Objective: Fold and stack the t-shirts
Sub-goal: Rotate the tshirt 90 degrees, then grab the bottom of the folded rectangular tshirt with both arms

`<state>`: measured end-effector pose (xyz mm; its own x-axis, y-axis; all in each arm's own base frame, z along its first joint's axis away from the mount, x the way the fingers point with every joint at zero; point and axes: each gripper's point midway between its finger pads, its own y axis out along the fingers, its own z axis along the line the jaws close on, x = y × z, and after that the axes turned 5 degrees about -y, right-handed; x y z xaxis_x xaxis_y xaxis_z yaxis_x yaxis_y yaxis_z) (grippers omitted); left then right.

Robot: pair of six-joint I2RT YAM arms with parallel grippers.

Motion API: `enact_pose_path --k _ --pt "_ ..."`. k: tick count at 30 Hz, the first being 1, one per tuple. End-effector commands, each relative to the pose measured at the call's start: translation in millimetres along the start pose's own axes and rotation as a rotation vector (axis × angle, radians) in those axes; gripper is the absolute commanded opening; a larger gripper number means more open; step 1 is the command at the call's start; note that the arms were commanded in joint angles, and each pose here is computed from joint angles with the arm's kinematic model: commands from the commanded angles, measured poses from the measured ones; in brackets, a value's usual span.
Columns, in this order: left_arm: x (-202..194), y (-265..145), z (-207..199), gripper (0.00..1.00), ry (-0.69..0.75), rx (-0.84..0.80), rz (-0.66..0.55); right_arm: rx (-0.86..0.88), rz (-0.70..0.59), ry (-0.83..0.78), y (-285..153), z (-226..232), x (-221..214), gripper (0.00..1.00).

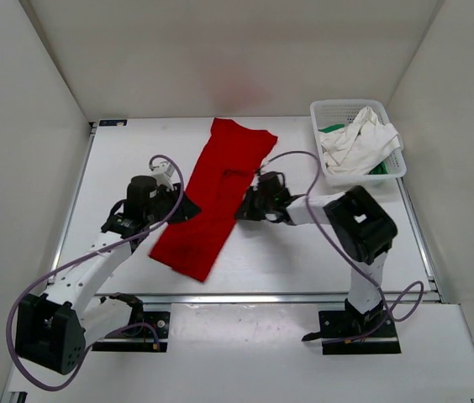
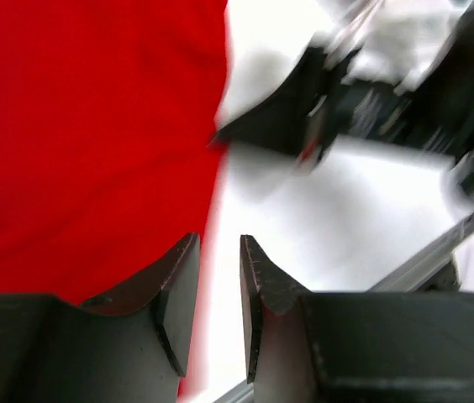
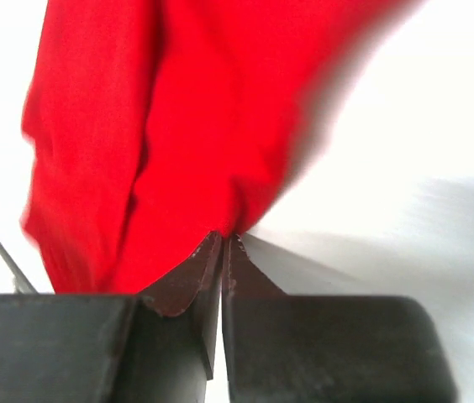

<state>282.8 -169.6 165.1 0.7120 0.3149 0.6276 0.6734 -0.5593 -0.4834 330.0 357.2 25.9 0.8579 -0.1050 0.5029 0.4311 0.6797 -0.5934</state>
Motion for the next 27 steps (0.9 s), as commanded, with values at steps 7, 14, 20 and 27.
enact_pose_path --k 7,14,20,27 --pt "-81.7 22.1 13.5 0.37 0.087 0.070 0.199 -0.051 -0.005 -0.010 -90.7 -68.9 19.5 0.37" --pt "-150.0 6.6 44.0 0.53 0.086 0.112 0.335 -0.112 -0.019 0.010 -145.8 -70.1 -39.0 0.42" --pt "-176.6 8.2 39.6 0.61 0.072 0.082 0.395 -0.131 0.030 0.019 -167.7 -64.1 -94.8 0.44" --pt "-183.2 12.8 43.7 0.61 0.060 0.104 0.414 -0.079 0.110 0.065 -168.3 -56.5 -133.9 0.35"
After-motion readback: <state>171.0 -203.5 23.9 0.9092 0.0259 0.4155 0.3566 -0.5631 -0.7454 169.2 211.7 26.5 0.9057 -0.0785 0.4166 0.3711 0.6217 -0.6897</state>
